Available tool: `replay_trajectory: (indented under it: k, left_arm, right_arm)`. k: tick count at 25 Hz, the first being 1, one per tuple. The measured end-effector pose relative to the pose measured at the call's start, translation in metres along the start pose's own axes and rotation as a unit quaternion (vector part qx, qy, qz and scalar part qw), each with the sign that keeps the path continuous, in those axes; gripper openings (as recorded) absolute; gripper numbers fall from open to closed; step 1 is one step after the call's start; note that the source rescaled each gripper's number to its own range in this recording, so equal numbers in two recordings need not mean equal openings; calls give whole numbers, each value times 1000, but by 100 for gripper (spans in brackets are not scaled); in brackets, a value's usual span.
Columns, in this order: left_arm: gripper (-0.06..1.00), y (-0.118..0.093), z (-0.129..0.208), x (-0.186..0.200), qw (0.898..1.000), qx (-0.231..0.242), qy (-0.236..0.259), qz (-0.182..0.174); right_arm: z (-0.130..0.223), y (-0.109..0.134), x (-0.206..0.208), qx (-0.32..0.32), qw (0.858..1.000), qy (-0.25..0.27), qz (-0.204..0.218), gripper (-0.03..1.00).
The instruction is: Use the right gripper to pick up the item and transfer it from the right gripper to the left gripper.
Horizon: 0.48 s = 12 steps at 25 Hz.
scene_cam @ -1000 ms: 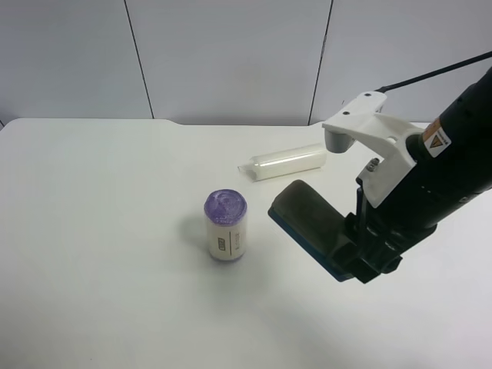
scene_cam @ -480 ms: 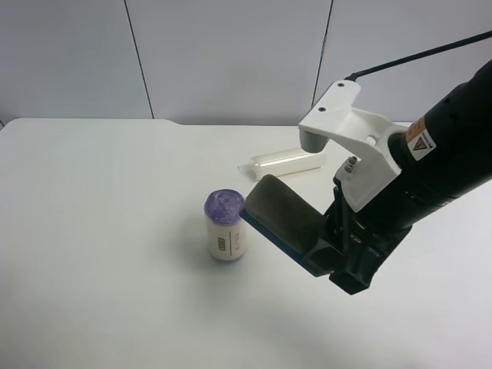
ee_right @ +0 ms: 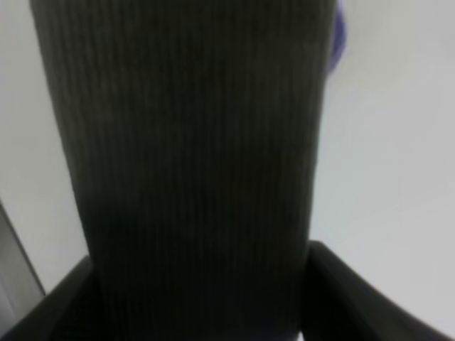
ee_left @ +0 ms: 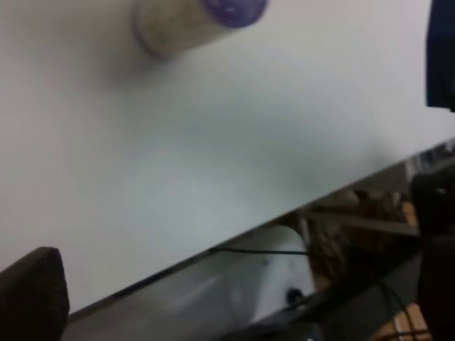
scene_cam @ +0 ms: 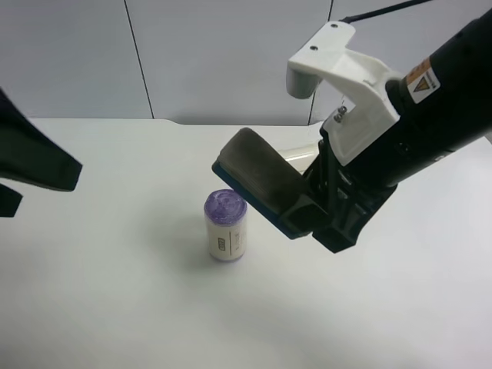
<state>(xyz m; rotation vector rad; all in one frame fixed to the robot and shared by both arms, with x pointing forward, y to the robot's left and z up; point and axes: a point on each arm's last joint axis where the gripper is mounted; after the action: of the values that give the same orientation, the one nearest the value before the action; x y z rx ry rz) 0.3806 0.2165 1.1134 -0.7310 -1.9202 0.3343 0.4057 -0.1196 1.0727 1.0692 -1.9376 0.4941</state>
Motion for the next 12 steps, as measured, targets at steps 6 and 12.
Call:
replay_trajectory:
  k: [6, 12]
  left_arm:
    - [100, -9, -26, -21, 997, 12, 24, 77]
    - [100, -9, -35, -34, 992, 26, 35, 117]
  right_arm:
    - [-5, 8, 2, 29, 1000, -8, -8, 2]
    - [-10, 26, 0, 66, 997, -32, -21, 2]
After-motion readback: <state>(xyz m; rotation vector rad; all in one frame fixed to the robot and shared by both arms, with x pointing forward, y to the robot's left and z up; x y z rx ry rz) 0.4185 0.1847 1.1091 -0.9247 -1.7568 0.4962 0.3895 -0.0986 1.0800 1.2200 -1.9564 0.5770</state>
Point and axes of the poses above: a point on each arm's last joint axis where the gripper is mounted, x pointing back along that axis away from the gripper, y along the wrist's bending axis when the last joint is at zero, z = x × y, and after that the axes turned 5 degrees about -x, right-handed
